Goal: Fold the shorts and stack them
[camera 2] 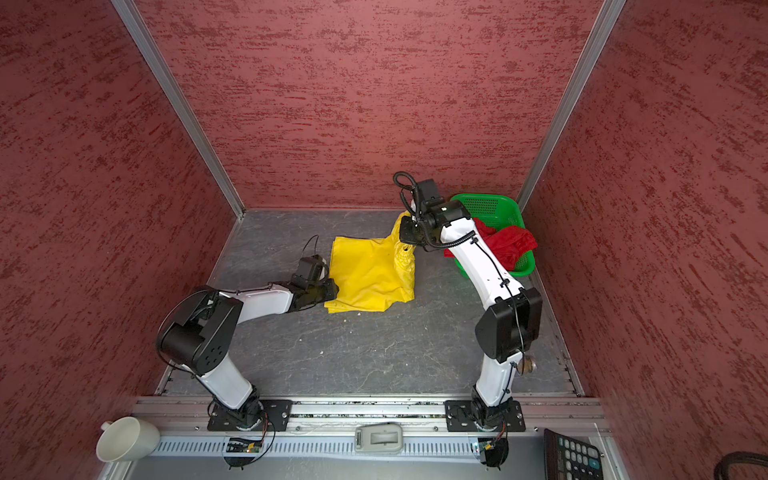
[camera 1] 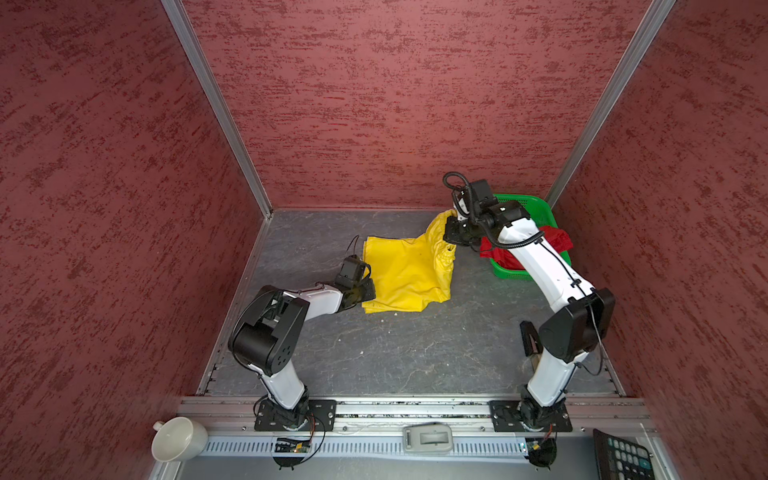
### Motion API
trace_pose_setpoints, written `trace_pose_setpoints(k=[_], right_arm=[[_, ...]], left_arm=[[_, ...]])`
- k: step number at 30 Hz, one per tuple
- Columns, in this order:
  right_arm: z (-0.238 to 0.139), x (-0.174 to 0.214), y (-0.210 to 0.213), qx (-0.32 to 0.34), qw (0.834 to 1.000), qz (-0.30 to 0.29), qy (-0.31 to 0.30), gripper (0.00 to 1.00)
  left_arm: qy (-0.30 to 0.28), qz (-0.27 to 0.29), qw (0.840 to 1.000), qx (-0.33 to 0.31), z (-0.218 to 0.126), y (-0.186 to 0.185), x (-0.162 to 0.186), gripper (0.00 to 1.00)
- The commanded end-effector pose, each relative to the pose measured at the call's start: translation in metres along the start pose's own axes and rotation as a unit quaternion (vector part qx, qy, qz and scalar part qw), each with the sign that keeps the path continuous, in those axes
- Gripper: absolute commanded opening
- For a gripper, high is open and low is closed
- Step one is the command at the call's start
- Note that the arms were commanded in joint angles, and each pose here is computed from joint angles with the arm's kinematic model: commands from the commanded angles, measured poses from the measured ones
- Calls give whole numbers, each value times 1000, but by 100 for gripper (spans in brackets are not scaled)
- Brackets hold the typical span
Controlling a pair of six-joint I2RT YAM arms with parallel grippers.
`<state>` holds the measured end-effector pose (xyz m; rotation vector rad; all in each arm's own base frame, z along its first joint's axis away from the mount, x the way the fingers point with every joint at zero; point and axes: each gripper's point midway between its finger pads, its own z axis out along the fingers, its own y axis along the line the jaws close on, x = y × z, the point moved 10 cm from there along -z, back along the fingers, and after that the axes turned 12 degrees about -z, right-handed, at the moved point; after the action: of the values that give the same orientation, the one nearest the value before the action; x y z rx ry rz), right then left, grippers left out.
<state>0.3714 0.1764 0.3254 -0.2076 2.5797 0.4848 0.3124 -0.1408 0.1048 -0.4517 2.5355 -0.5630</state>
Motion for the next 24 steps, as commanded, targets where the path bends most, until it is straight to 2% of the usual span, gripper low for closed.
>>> trace_pose_setpoints(k=[1, 6, 10, 12, 14, 16, 20, 24], right_arm=[[12, -10, 27, -15, 1000, 0, -26, 14], [53, -3, 62, -31, 999, -18, -5, 16], [93, 8, 89, -79, 997, -18, 7, 21], [115, 13, 104, -121, 992, -21, 9, 30], [137, 18, 118, -163, 986, -25, 6, 44], [148, 20, 123, -172, 985, -24, 8, 51], [138, 15, 119, -164, 986, -32, -24, 58], [108, 9, 100, -163, 984, -20, -68, 58]], left_arm=[[30, -2, 999, -32, 8, 12, 14, 32], [23, -3, 999, -24, -1, 8, 9, 34], [5, -11, 1000, -18, -26, 0, -5, 40], [-13, -23, 1000, -15, -44, -1, -13, 44], [-32, -38, 999, -20, -65, 1, -20, 50], [-54, -46, 997, -27, -87, 3, -25, 56], [-102, -50, 993, -21, -127, 3, -32, 58], [-102, -36, 994, 28, -137, -9, -36, 54]])
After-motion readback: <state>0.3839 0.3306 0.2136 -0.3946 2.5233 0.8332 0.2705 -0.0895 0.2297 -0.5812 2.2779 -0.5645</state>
